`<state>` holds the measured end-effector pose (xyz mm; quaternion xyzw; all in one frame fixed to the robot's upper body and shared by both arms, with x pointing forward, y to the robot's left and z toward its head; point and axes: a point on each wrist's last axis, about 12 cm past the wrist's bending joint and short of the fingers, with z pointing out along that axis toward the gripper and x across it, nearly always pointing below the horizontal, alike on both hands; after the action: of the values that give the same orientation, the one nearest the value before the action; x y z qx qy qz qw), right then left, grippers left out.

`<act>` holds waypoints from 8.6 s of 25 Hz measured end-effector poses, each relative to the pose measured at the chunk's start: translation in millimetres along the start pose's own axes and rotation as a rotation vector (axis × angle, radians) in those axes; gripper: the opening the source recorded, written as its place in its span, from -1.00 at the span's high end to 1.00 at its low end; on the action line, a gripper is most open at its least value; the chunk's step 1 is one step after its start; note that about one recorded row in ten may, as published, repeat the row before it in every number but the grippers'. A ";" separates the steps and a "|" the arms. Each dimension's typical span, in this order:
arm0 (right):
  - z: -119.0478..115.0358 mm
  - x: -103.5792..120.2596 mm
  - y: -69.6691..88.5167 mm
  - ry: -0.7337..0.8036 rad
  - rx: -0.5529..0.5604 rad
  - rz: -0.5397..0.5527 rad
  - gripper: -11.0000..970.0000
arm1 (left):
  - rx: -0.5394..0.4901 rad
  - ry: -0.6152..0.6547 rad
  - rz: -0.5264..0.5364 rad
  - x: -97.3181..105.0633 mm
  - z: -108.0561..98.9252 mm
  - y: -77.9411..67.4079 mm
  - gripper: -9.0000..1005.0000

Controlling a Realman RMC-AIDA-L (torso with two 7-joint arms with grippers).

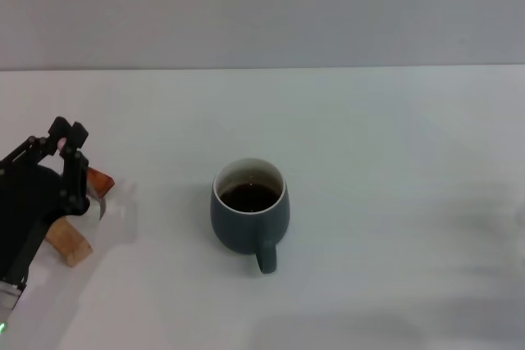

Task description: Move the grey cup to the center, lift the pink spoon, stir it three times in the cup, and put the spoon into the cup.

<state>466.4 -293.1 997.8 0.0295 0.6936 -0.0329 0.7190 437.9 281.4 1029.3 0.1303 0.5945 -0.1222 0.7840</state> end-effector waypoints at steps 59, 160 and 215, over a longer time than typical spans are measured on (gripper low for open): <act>-22.2 13.2 -57.0 0.087 0.254 -0.049 0.98 | 0.397 -0.083 -0.086 -23.3 93.3 -63.4 0.70; -10.6 13.1 -45.1 0.098 0.191 -0.048 0.98 | 0.378 0.068 -0.040 9.5 95.9 -55.9 0.70; -20.0 8.0 -45.3 0.040 0.201 -0.071 0.98 | 0.179 0.056 -0.048 8.9 82.5 -23.8 -0.06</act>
<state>442.8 -336.5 989.2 0.0776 0.7016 -0.1274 0.6968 506.3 229.9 1040.7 0.1890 0.6060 -0.1898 0.7490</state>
